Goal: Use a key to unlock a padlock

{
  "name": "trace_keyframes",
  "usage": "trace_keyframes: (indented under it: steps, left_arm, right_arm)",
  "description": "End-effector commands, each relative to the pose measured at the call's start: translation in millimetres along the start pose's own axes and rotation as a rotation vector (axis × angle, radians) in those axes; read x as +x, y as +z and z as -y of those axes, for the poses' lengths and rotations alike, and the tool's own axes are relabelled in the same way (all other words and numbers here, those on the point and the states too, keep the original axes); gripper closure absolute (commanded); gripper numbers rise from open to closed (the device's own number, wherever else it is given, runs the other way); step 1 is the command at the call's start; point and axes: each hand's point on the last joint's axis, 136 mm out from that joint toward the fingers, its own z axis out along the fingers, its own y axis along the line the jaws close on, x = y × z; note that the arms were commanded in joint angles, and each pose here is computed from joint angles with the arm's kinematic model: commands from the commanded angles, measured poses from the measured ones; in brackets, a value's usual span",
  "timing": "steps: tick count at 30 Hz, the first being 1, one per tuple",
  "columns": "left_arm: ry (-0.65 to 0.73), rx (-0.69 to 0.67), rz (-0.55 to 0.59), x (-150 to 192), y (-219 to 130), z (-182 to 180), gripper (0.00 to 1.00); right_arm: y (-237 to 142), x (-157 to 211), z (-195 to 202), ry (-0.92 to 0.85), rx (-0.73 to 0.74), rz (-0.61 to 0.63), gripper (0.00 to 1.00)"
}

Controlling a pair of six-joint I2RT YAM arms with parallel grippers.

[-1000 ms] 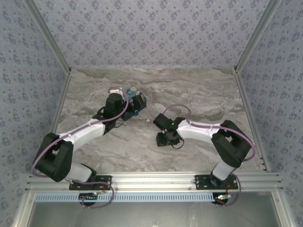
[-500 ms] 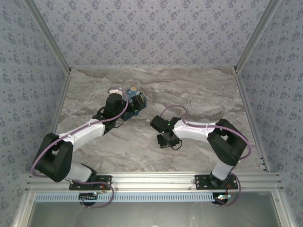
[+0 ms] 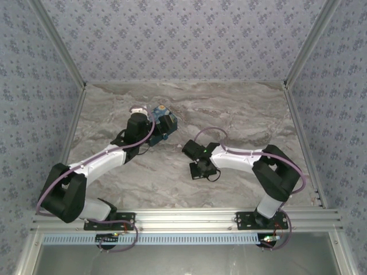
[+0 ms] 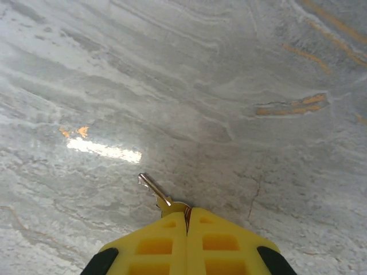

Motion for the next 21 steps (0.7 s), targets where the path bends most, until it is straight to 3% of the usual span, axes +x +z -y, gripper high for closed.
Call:
trace_keyframes:
  steps: [1,7,11,21]
  left_arm:
    - [0.022,0.03,0.042,-15.0,-10.1,14.2,0.01]
    - [0.018,0.08,0.028,-17.4,-11.7,27.2,0.01]
    - [0.017,0.196,-0.022,-17.0,-11.7,54.5,0.05]
    - [0.071,0.501,-0.158,-3.5,-13.1,155.1,0.14]
  right_arm:
    - [-0.4,3.2,2.1,0.039,-0.059,0.011,1.0]
    - [-18.3,-10.4,4.1,0.097,-0.209,0.114,1.0]
    - [-38.7,-30.3,8.3,0.17,-0.347,0.233,1.0]
    - [-147.2,-89.1,52.2,0.418,-0.685,0.755,1.0]
